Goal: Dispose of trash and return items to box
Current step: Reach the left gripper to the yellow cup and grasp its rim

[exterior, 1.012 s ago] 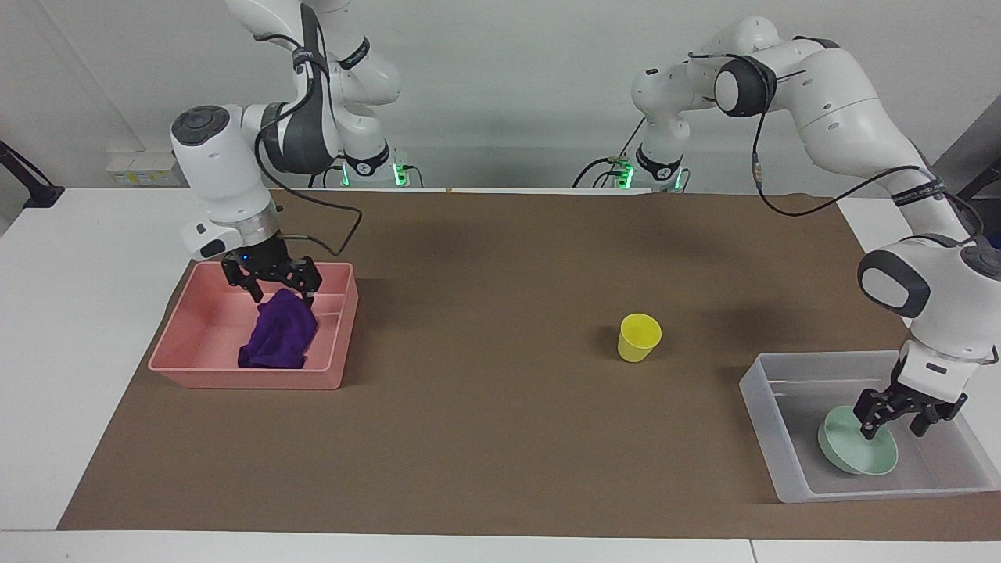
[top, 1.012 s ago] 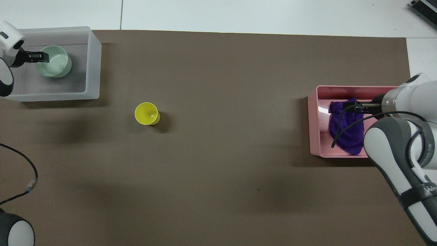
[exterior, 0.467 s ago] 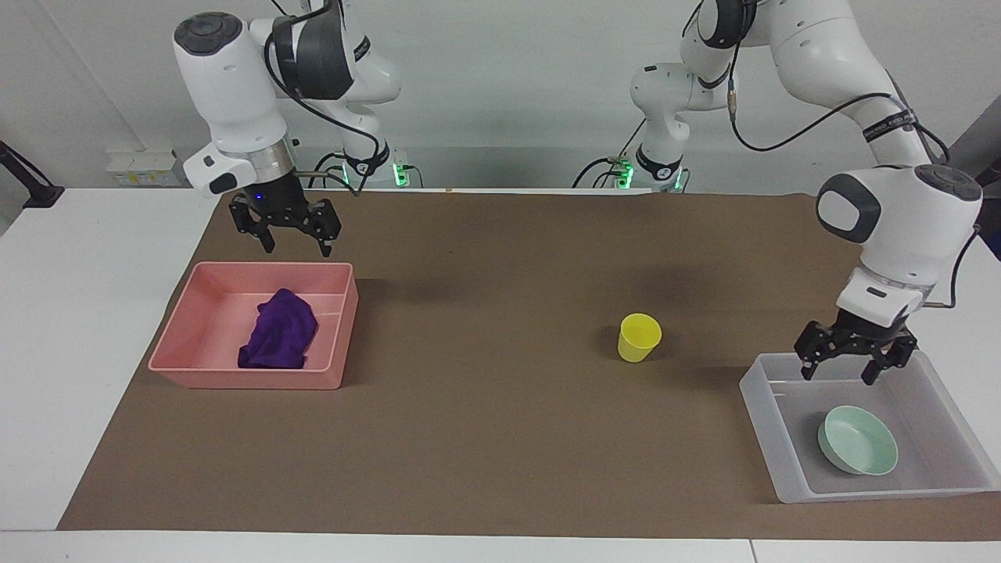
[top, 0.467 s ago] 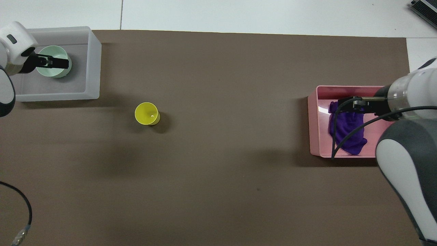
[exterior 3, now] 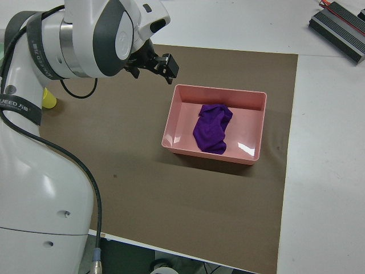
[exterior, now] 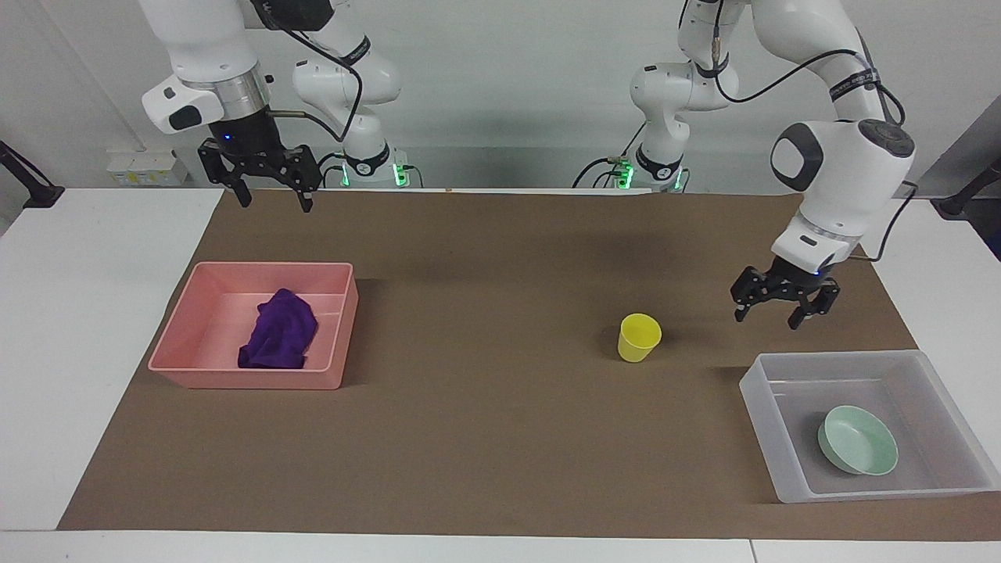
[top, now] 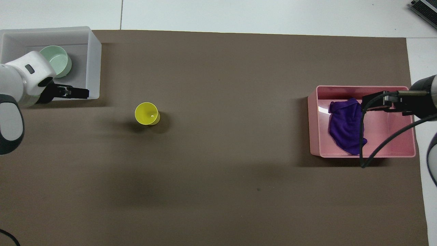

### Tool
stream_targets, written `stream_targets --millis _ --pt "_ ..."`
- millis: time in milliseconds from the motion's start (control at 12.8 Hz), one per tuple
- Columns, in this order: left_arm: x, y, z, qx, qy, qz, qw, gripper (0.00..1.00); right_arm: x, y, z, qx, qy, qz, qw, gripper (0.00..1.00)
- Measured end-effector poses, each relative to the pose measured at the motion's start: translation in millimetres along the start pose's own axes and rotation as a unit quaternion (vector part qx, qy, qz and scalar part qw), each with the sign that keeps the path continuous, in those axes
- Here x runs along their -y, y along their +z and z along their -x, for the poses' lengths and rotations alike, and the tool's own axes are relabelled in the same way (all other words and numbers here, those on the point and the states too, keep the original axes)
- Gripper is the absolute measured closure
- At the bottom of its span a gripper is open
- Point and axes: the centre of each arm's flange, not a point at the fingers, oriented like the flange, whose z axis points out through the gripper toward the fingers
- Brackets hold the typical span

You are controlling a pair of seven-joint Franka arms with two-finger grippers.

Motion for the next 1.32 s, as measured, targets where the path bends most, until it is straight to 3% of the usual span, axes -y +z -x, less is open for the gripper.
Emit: stream_targets --millis 156,389,778,856,1012,1323 --pt "-34.7 13.4 5.8 0.011 -0.014 -0.005 1.0 0.0 -12.4 -5.6 0.2 0.004 0.005 -0.001 1.0 0.0" --pt "-86.0 42.6 20.1 -0.003 -0.035 -0.016 0.999 0.0 -28.7 -2.7 -1.6 0.008 0.007 -0.01 1.0 0.0" --pt "-122.4 86.7 37.1 0.007 -0.038 -0.005 0.999 0.0 -34.8 6.9 -1.4 0.018 -0.019 -0.006 1.0 0.0" --pt "-124.0 97.1 39.2 0.013 -0.037 -0.003 0.999 0.11 -36.7 7.7 -1.1 0.018 -0.019 -0.003 1.0 0.0" --pt "-122.8 110.6 43.3 0.022 -0.038 -0.003 0.999 0.42 -37.5 9.5 -0.2 0.02 -0.019 -0.002 1.0 0.0" --pt "-122.8 113.8 46.6 0.026 -0.039 -0.003 0.999 0.94 -37.8 12.0 2.7 0.022 -0.019 0.0 1.0 0.0"
